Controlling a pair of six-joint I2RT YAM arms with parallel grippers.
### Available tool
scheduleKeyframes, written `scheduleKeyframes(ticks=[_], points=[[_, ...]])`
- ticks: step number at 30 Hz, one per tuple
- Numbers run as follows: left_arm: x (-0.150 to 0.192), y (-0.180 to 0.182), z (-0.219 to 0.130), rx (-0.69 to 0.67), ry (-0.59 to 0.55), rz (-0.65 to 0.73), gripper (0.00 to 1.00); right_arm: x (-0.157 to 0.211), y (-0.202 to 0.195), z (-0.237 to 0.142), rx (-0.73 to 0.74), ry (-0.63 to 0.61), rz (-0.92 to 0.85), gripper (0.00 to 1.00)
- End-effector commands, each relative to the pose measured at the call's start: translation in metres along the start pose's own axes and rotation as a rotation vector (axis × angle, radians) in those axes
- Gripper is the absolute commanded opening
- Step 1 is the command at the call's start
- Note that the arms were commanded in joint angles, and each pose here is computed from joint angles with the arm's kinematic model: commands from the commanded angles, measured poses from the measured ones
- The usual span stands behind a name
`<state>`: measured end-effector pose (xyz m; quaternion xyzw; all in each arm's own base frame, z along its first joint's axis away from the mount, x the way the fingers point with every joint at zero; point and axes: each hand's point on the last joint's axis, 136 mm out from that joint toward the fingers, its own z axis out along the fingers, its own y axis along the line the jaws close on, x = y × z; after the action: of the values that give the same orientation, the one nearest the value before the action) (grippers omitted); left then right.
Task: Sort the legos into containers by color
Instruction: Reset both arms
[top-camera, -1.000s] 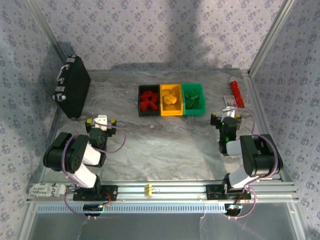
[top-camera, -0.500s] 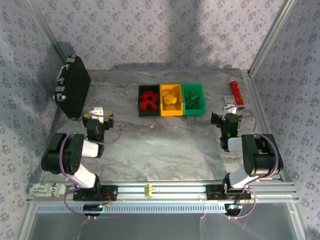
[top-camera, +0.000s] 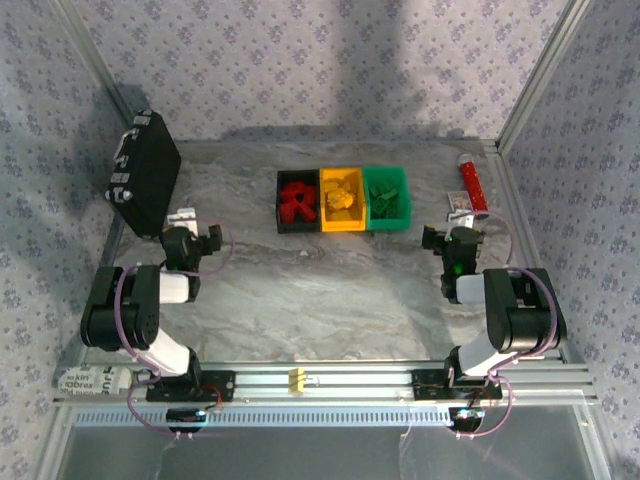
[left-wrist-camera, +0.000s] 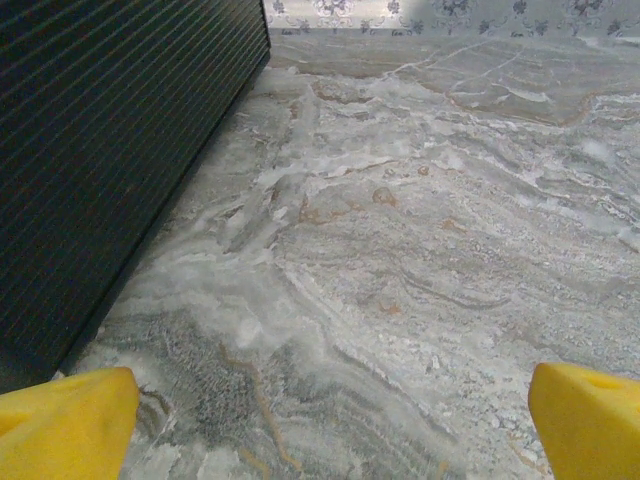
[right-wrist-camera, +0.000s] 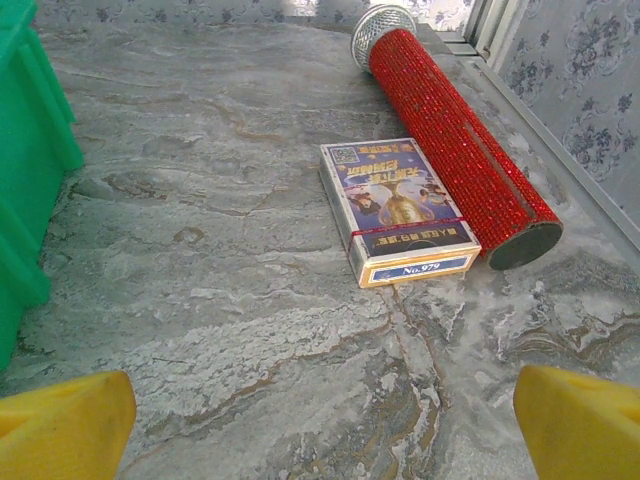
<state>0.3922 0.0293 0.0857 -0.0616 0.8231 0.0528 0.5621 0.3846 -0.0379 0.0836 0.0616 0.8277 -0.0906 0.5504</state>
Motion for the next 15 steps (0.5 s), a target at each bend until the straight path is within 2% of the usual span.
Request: scheduleKeyframes(ticks=[1, 4, 7, 15], points=[[-0.005, -0.007, -0.007, 0.047, -0.041, -0.01, 1.0, -0.005, -0.011, -0.003, 0.058, -0.025, 0.043, 0.99], [-0.002, -0.035, -0.006, 0.208, -0.003, 0.061, 1.0, -0.005, -0.002, -0.001, 0.02, -0.016, 0.009, 0.99], [-0.004, -0.035, -0.005, 0.211, -0.01, 0.06, 1.0, -0.002, 0.022, 0.002, -0.156, 0.017, -0.025, 0.99], [-0.004, -0.022, 0.001, 0.149, 0.012, 0.016, 1.0, -0.003, 0.023, 0.002, -0.182, 0.016, -0.013, 0.99]])
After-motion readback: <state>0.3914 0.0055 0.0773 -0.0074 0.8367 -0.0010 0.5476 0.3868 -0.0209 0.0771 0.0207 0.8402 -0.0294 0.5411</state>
